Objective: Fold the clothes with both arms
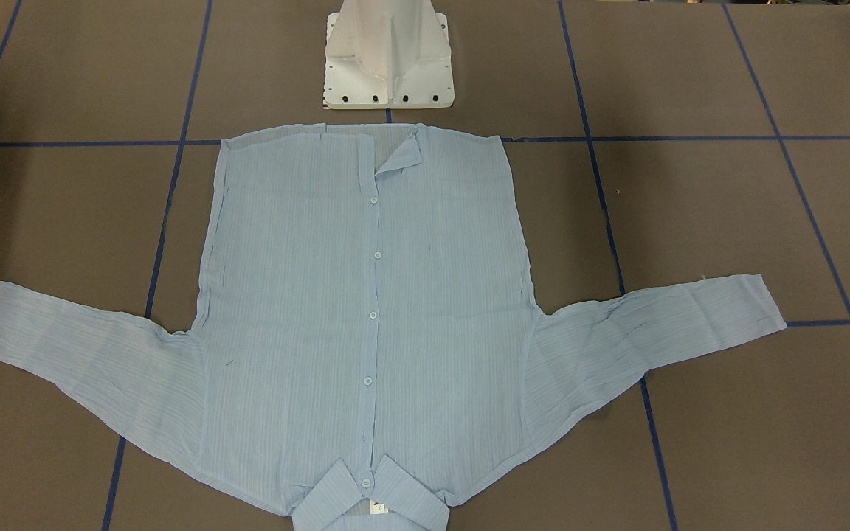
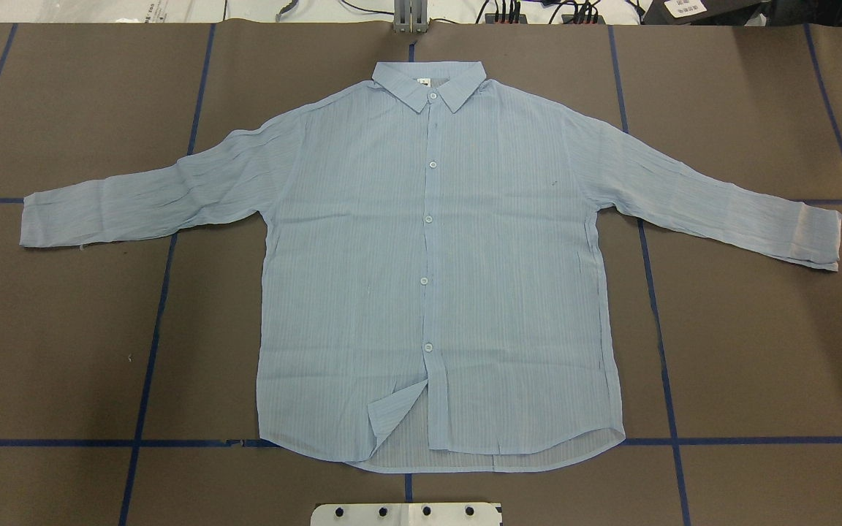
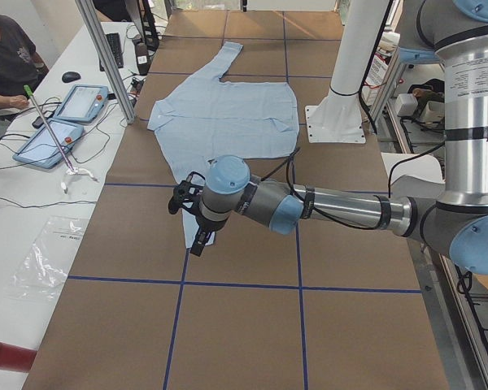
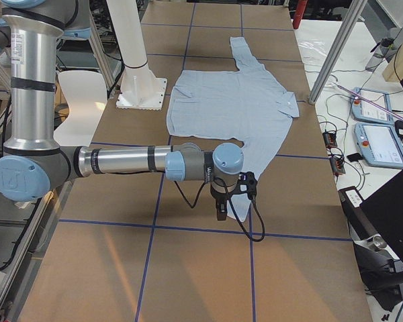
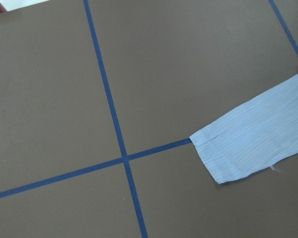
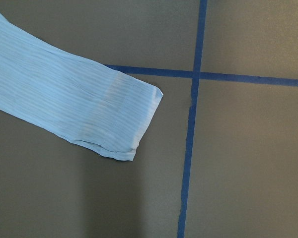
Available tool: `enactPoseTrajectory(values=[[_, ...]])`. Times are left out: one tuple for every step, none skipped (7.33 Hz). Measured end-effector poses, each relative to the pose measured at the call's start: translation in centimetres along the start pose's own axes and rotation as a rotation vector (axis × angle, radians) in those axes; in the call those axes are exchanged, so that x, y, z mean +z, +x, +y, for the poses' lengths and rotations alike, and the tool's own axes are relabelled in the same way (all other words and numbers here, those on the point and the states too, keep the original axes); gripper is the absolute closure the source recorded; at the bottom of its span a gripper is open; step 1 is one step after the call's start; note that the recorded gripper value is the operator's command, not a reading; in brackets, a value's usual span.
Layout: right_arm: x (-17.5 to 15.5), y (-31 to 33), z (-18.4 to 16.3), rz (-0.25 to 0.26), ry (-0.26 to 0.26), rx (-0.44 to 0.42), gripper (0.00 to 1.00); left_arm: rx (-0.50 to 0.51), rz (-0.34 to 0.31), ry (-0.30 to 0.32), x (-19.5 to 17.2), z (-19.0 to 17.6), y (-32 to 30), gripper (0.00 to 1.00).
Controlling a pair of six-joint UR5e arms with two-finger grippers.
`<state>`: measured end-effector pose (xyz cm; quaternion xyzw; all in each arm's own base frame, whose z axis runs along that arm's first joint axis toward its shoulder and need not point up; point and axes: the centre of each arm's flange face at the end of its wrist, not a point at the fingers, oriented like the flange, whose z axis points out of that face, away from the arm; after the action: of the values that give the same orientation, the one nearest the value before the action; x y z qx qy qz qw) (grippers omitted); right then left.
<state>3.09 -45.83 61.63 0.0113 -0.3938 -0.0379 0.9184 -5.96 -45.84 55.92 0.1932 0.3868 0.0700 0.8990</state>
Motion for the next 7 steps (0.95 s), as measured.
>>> enactPoseTrajectory(values=[[0.1, 0.0, -0.1, 0.001, 0.0, -0.002, 0.0, -0.001, -0.001, 0.0, -0.1, 0.0, 0.1, 0.0], [0.1, -0.1, -0.3, 0.002, -0.002, -0.005, 0.0, 0.0, -0.003, 0.0, -0.2, 0.2, 0.2, 0.0], [0.2, -0.2, -0.4, 0.004, -0.003, -0.009, 0.0, -0.001, -0.006, -0.002, -0.2, 0.4, 0.2, 0.0], [0.3, -0.3, -0.5, 0.005, -0.006, -0.012, 0.0, -0.002, -0.008, -0.002, -0.3, 0.5, 0.2, 0.0], [0.4, -0.5, -0.6, 0.007, -0.008, -0.015, 0.0, -0.005, -0.008, -0.003, -0.2, 0.6, 0.1, 0.0], [0.5, -0.6, -0.6, 0.009, -0.008, -0.018, 0.0, -0.009, -0.008, -0.007, -0.1, 0.8, 0.0, 0.0], [0.5, -0.7, -0.6, 0.01, -0.009, -0.019, 0.0, -0.013, -0.007, -0.01, 0.1, 1.1, -0.2, 0.0]])
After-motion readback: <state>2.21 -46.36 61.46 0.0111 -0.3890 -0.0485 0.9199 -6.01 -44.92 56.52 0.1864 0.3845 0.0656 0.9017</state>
